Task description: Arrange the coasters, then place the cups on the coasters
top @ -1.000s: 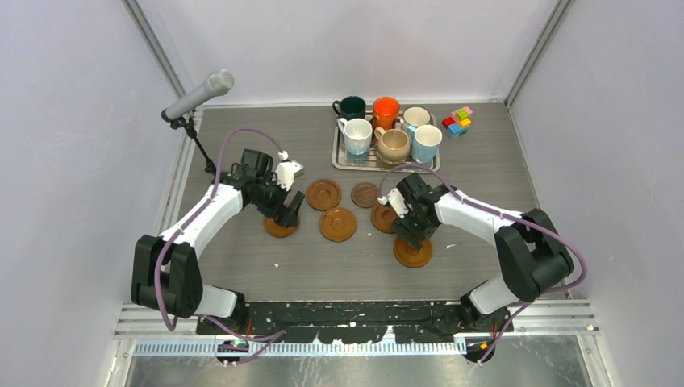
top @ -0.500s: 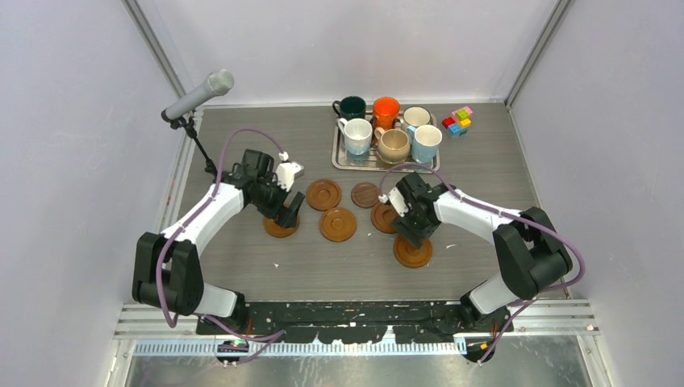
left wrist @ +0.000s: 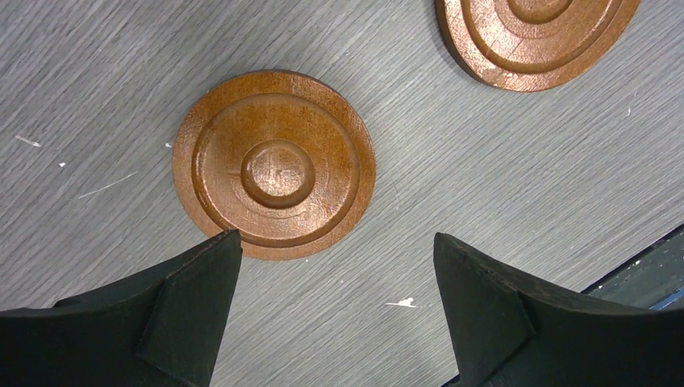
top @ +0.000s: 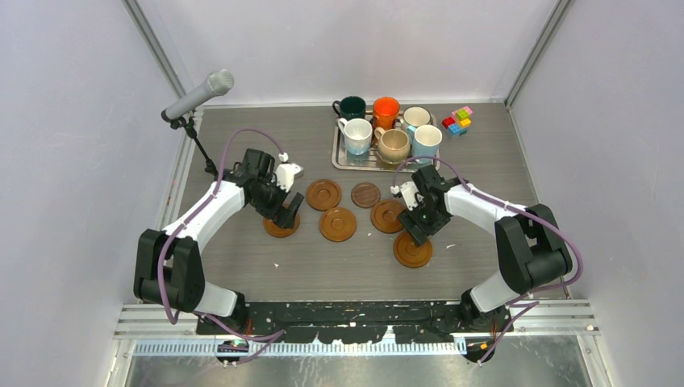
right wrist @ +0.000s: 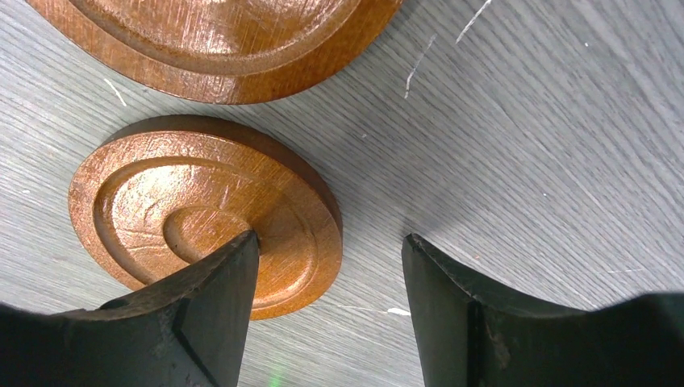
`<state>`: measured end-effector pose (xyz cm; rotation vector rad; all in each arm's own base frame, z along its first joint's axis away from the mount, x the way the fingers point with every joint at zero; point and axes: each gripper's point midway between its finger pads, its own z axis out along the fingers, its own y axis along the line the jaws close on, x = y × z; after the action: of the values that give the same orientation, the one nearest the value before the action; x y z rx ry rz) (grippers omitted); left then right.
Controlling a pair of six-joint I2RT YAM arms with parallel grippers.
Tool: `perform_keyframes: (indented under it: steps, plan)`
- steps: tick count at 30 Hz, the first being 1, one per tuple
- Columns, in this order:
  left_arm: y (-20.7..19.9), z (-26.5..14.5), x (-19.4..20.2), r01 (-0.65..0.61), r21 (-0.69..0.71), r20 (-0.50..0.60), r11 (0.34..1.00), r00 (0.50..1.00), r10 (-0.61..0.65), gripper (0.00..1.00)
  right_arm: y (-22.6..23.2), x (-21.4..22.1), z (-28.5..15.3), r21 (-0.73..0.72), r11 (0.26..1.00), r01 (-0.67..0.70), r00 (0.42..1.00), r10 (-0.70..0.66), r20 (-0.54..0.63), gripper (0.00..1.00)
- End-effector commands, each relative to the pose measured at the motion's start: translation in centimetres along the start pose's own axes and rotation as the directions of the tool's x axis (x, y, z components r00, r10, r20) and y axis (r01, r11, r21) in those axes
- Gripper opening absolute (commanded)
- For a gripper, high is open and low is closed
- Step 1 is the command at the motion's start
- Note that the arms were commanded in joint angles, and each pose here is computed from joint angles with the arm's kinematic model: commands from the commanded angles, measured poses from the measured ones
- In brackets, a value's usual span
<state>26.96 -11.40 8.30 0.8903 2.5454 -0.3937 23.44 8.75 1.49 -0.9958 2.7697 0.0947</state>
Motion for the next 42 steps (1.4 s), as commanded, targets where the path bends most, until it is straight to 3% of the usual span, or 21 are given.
perform_keyframes:
  steps: [1,13,24,31,42]
  plan:
    - [0.3,-0.7,-1.2,-0.025,-0.014,0.017,1.000,1.000,0.025,0.91,-4.6,1.8,0.7,0.184,0.982,0.038,0.997,-0.026,-0.067,0.68]
    - [0.7,-0.4,-1.1,-0.026,-0.023,-0.001,0.999,1.000,0.026,0.91,-5.3,2.6,0.9,0.160,0.987,0.016,0.996,-0.002,-0.084,0.64]
    - [0.8,-0.8,-1.4,-0.042,-0.033,0.015,0.999,0.999,0.043,0.91,-9.0,2.7,0.8,0.189,0.982,-0.033,0.995,0.051,-0.091,0.58]
    - [0.6,-0.8,-2.1,-0.045,-0.025,0.046,0.999,0.998,0.046,0.91,-12.3,1.4,0.8,0.218,0.972,-0.088,0.991,0.108,-0.083,0.57]
    - [0.1,-0.5,-2.3,-0.052,-0.006,0.081,0.999,0.995,0.052,0.90,-13.2,-1.8,1.4,0.177,0.972,-0.154,0.986,0.163,-0.037,0.55]
